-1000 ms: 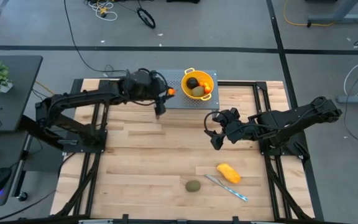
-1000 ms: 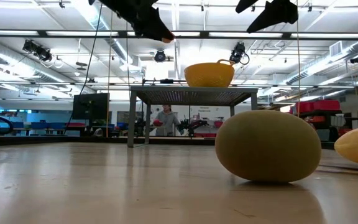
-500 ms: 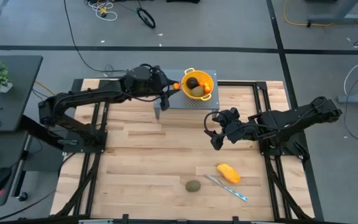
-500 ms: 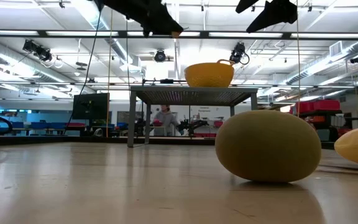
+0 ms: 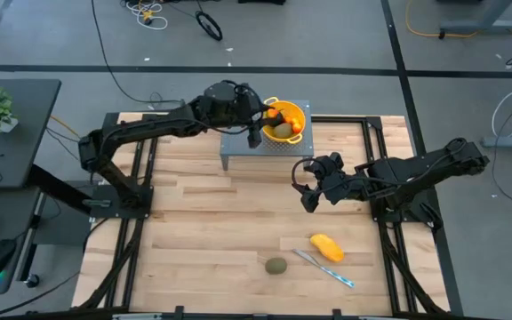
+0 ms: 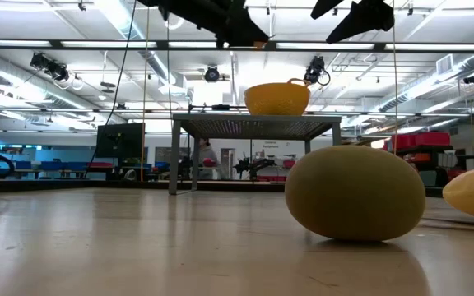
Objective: Pick & Place Fruit
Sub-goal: Put the peach into the yellow strainer bowl on the shelf
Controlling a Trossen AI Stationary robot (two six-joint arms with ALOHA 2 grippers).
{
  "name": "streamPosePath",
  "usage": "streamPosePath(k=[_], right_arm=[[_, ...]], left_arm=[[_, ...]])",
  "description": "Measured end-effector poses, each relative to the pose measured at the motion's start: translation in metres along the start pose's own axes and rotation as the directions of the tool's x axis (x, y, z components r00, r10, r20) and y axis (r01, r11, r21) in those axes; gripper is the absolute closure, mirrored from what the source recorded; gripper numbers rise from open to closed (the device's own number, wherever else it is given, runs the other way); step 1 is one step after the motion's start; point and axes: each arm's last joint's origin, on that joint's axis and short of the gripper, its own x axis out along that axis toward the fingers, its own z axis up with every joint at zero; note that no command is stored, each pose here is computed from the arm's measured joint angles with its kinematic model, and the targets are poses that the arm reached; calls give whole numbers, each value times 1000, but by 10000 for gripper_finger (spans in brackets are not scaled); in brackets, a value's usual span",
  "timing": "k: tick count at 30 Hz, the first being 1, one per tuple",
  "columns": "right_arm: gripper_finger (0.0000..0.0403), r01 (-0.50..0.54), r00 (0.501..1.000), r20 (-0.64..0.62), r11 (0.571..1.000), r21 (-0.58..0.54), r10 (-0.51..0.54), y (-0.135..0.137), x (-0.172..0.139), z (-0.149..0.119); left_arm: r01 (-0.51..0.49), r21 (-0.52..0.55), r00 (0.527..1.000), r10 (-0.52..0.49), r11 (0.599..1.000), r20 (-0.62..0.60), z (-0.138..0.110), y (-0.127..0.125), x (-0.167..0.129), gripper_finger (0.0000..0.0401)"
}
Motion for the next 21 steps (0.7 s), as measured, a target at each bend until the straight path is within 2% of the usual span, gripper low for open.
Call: streamPosePath(k=[4, 14, 21], right_arm=[[71, -6, 1000, -4, 1000, 1, 6, 0, 0, 0], [71, 2, 1000, -3, 1000, 5, -2, -1, 1, 1], [71, 13, 1000, 1, 1000, 17, -13, -4, 3, 3]], left_arm=[[-4, -1, 1000, 4, 1000, -3, 0, 2, 9, 252], [-22, -22, 999, 22, 1000, -37, -7, 14, 8, 255], [-1, -98, 989, -13, 995, -147, -39, 21, 34, 252]])
